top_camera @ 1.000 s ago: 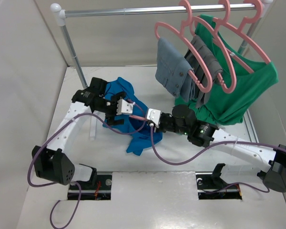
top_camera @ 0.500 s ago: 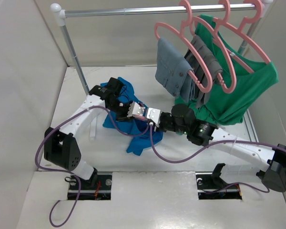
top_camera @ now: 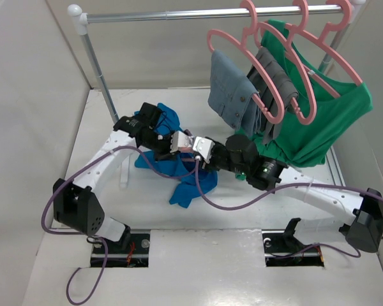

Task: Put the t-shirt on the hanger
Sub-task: Place tshirt on hanger

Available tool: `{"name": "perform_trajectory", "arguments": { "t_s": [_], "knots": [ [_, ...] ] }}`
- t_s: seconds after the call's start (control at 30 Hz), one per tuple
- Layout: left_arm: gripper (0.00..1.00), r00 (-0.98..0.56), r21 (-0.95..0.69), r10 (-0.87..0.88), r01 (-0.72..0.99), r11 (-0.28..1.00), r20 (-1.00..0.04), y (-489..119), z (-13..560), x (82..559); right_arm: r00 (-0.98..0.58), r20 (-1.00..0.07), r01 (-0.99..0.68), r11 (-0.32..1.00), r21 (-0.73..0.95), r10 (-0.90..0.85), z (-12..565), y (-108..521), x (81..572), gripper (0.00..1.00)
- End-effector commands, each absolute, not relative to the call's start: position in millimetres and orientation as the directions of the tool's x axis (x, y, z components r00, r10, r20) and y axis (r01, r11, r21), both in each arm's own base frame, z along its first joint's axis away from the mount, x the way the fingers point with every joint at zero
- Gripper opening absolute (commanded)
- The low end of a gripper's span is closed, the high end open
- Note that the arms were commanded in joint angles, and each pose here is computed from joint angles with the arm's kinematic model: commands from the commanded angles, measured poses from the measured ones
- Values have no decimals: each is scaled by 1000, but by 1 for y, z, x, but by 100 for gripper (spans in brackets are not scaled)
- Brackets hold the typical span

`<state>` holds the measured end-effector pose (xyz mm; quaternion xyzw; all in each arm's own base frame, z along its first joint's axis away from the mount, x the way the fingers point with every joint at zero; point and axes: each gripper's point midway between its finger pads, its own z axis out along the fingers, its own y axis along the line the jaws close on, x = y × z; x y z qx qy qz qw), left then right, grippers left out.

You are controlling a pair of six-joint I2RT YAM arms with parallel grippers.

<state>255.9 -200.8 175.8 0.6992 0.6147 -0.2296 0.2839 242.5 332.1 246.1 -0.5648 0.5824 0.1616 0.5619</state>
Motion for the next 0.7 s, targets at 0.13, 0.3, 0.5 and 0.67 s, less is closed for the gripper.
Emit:
{"name": "perform_trajectory", "arguments": {
  "t_s": [0.13, 0.3, 0.5, 0.67],
  "knots": [
    [0, 18, 152, 679, 979, 138, -734, -193, 195, 269, -3, -905, -709, 640, -298, -426, 277, 286, 258, 92],
    [0, -25, 111, 655, 980, 166, -755, -195, 196, 262, -244, -935, -596, 801, -64, -257, 260, 252, 236, 84],
    [0, -50, 112, 632, 970, 214, -773, -196, 202, 264, -317, -931, -573, 819, 35, -183, 232, 261, 230, 36],
    [0, -65, 104, 621, 967, 232, -781, -197, 203, 266, -396, -918, -523, 828, 203, -25, 217, 285, 236, 58]
  ]
}}
